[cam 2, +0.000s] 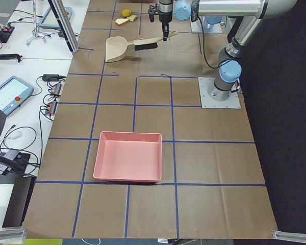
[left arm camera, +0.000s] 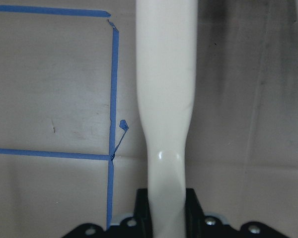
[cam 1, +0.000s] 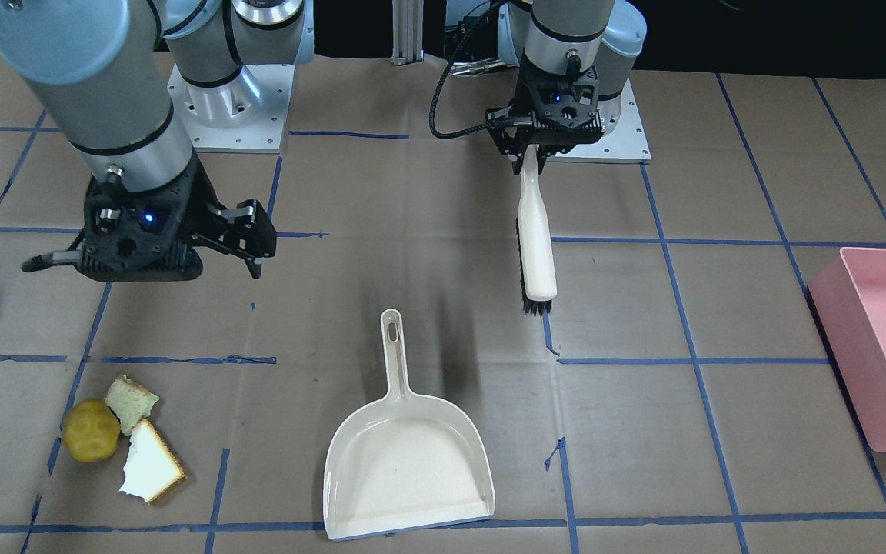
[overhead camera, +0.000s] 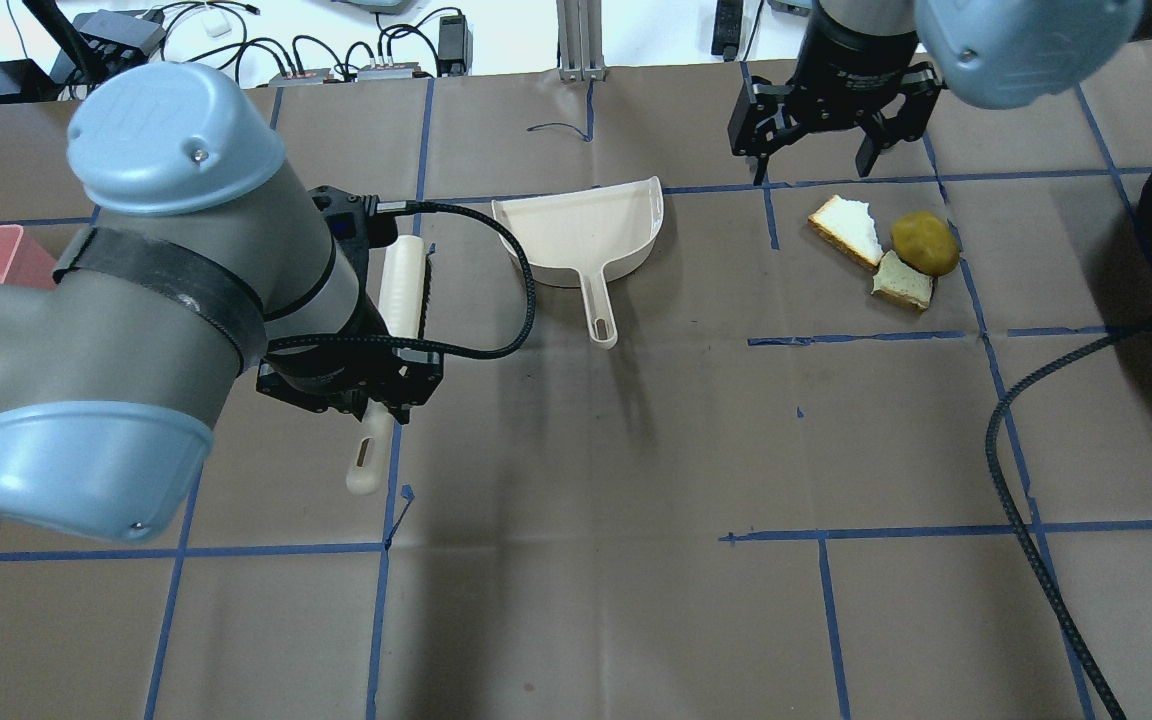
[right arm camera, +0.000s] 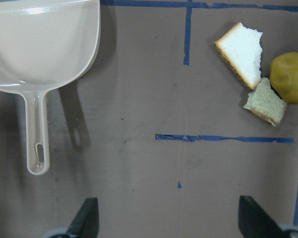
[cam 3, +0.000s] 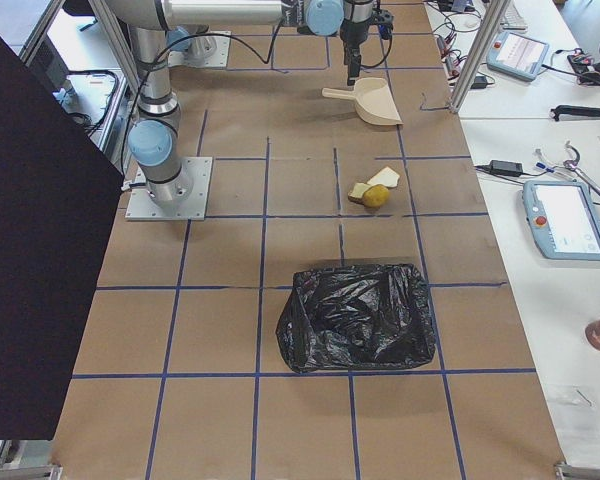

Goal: Sweep and dump trash in nearest bin
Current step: 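Lower the right gripper onto the dustpan handle and grasp it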

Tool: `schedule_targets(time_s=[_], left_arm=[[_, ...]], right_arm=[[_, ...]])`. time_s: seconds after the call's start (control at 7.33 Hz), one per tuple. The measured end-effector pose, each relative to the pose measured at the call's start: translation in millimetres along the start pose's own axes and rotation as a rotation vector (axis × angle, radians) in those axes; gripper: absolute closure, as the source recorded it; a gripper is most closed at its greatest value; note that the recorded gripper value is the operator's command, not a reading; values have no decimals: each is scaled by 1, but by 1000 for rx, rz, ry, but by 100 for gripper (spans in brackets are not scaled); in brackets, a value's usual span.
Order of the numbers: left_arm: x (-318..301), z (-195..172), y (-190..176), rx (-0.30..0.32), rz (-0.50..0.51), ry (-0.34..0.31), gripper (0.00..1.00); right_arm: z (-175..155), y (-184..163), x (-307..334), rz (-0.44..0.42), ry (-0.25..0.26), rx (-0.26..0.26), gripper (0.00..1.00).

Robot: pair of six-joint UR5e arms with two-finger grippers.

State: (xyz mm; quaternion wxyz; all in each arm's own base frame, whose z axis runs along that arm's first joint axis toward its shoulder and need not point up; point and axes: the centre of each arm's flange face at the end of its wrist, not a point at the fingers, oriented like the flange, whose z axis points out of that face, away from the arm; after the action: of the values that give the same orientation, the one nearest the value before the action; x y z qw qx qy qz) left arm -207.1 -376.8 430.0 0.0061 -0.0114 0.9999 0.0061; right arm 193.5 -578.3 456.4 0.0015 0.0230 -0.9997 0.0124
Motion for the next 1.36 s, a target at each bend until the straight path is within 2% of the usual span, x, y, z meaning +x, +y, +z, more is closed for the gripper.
schedule_targets(time_s=[0.27, 0.55, 0.95, 1.36], left_arm=[[-5, -11, 16, -19, 24, -7, 100], [-3, -12, 26, -60, 25, -1, 100], [-5, -5, 27, -82, 18, 5, 100], [-8, -6, 26, -75, 14, 6, 100]], right_arm=[[36, -32, -53, -32, -5, 25, 0], [71, -43, -99, -14, -17, 35, 0], [128, -35, -156, -54, -12, -16, 1], [175, -37, -175, -91, -5, -22, 1]])
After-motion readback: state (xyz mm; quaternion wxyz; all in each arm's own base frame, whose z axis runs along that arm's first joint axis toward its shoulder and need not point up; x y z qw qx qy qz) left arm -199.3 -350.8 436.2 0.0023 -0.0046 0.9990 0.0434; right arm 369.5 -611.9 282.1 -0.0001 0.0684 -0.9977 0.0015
